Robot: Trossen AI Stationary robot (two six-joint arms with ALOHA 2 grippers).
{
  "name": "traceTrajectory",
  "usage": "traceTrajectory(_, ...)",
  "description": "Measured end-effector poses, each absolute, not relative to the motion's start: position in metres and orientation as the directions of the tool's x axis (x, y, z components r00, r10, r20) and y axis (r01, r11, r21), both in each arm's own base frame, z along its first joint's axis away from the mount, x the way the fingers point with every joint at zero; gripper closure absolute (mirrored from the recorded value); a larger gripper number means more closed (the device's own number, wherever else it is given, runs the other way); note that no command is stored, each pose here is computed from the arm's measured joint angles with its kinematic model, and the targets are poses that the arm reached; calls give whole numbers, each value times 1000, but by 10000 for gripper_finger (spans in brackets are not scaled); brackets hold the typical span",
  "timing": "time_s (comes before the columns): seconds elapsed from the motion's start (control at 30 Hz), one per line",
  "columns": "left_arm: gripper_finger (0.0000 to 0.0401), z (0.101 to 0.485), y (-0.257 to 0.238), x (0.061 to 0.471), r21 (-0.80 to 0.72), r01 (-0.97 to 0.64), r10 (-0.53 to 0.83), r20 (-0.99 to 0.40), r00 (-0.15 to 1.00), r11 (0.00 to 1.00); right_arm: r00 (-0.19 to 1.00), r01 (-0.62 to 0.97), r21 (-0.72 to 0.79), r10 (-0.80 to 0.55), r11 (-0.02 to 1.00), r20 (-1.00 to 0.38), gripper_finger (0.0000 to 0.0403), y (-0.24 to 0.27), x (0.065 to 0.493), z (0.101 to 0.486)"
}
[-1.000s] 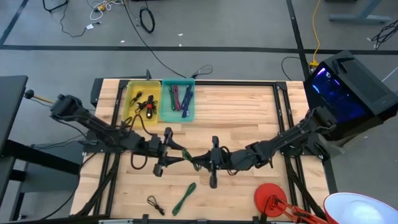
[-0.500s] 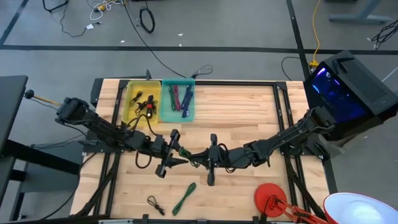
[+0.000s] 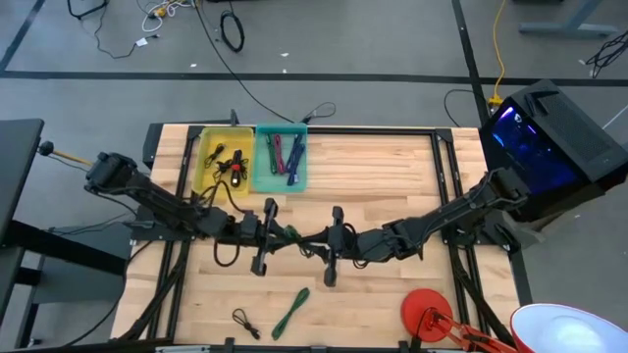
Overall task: Pick & Place USB Port
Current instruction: Put the green charger cable into the green bin
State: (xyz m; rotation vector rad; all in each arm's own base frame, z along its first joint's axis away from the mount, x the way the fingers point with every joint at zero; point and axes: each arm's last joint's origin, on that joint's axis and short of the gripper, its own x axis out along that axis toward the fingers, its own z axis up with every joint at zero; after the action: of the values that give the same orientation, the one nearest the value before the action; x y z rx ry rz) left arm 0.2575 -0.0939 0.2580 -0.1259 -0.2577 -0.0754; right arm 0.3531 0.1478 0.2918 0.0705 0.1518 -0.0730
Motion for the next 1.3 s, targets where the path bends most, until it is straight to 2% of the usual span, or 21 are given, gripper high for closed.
traceTrajectory(0.13, 381, 262, -80, 251, -90, -18, 32, 154, 987, 996, 974, 103, 61, -88, 993, -208, 321, 147, 352, 286)
traceTrajectory(0.3, 381, 273, -53, 236, -75, -239, 244, 66, 968, 968, 960, 37, 90, -11, 995, -281, 283, 153, 348, 279)
traceTrajectory(0.4, 381, 277, -33, 228, -55, -309, 311, 27, 950, 949, 959, 65, 139, -23, 988, -282, 269, 153, 348, 279)
traceTrajectory(0.57, 382, 269, 11, 225, -54, -464, 459, -84, 885, 884, 960, 28, 197, 29, 980, -280, 265, 171, 350, 267)
traceTrajectory(0.77, 382, 252, 65, 223, -109, -530, 502, -212, 839, 841, 970, -57, 229, 108, 972, -217, 272, 197, 364, 235)
traceTrajectory(0.9, 382, 250, 95, 213, -183, -574, 533, -229, 814, 798, 968, -128, 248, 176, 960, -180, 278, 206, 371, 221)
traceTrajectory(1.13, 382, 241, 135, 196, -265, -617, 550, -290, 784, 740, 972, -135, 197, 169, 971, -163, 286, 194, 377, 225)
traceTrajectory(1.3, 382, 217, 159, 194, -368, -628, 501, -389, 774, 686, 972, -131, 167, 159, 977, -171, 288, 189, 378, 227)
